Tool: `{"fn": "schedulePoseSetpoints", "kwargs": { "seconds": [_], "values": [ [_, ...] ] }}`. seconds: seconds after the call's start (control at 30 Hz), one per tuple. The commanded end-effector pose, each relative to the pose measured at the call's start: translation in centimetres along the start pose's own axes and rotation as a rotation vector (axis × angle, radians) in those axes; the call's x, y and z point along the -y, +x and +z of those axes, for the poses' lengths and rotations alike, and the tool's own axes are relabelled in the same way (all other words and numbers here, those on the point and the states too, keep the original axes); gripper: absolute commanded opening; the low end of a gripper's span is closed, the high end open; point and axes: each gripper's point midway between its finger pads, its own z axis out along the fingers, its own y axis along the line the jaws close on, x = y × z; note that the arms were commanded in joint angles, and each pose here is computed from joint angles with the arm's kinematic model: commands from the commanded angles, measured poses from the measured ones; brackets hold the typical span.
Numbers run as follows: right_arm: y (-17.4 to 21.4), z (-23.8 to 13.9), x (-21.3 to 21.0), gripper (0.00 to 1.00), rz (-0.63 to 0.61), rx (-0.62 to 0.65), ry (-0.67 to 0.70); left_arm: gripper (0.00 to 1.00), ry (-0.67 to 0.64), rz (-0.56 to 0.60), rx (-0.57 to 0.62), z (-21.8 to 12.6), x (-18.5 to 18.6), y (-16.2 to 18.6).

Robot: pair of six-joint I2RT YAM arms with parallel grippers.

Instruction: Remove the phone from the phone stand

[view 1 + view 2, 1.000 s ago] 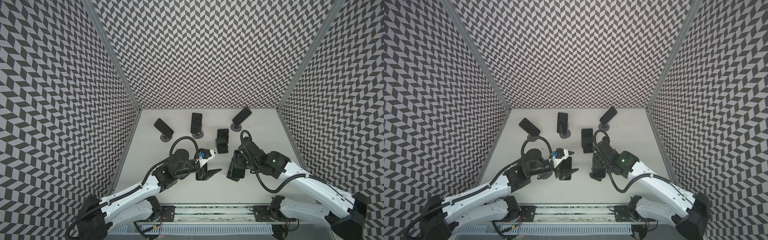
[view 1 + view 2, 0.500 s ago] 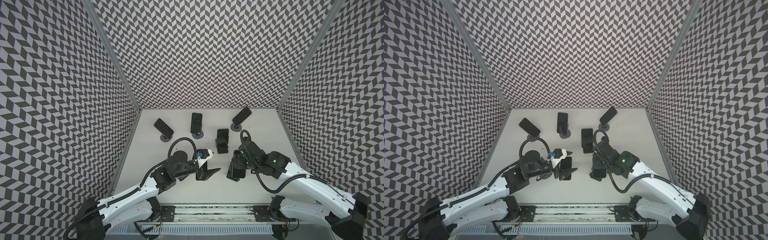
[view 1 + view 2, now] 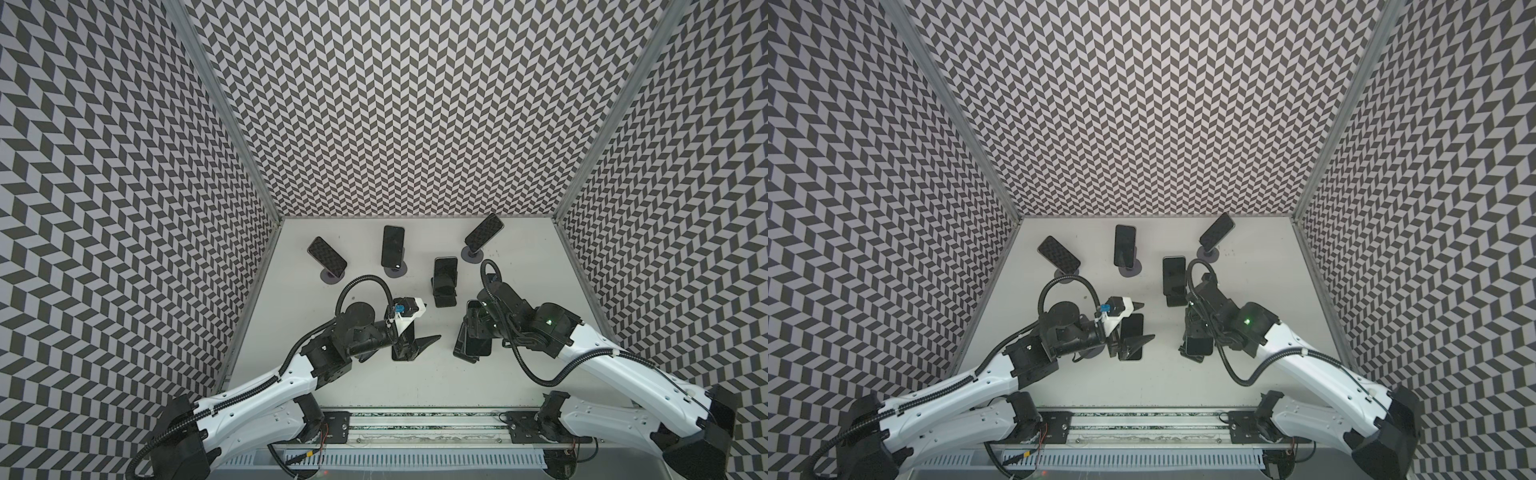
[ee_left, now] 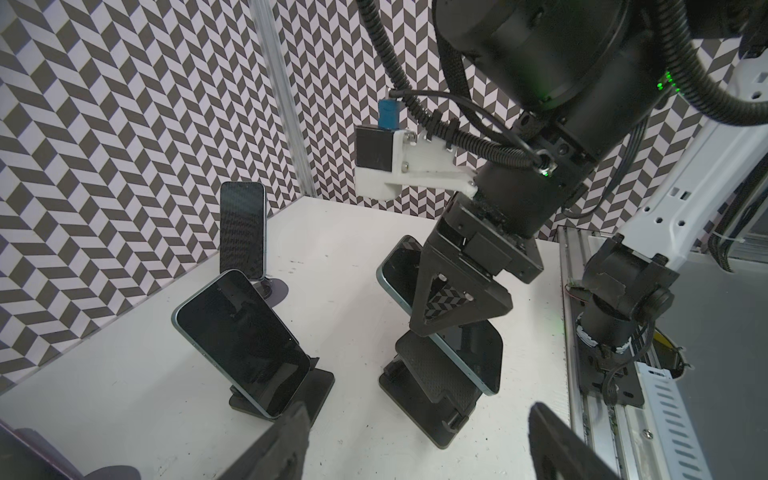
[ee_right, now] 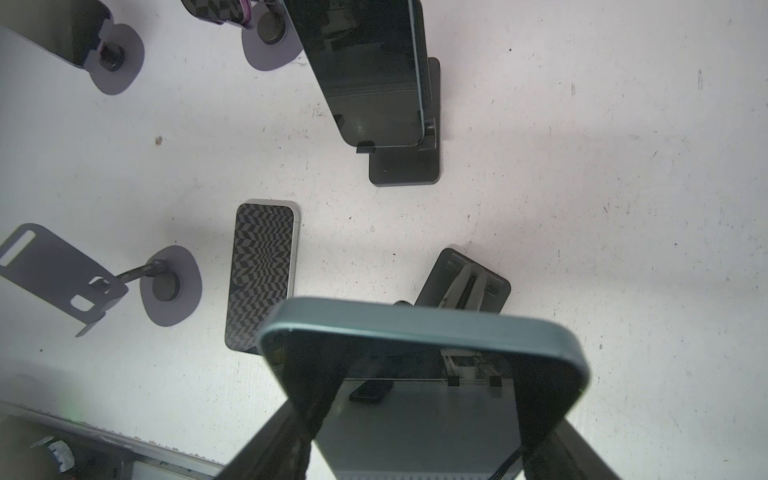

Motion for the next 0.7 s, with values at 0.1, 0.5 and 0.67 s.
{"fn": "schedulePoseSetpoints", "kwargs": {
  "seconds": [0.1, 0.5, 0.67],
  "values": [
    [-1.84, -1.27, -1.38, 0.0, -0.017, 0.066, -0.073, 0.83, -0.004, 0.022, 0.028, -0.11, 0.02, -1.02],
    [-1.58, -1.19, -1.35, 0.0, -0.032, 0.057, -0.077, 0.83, -0.005, 0.026, 0.024, 0.17, 0.0, -1.12],
    [-1.7, -1.3, -1.32, 0.0, -0.029, 0.058, -0.076, 0.83, -0.001, 0.027, 0.022, 0.37, 0.06, -1.0]
  ]
}}
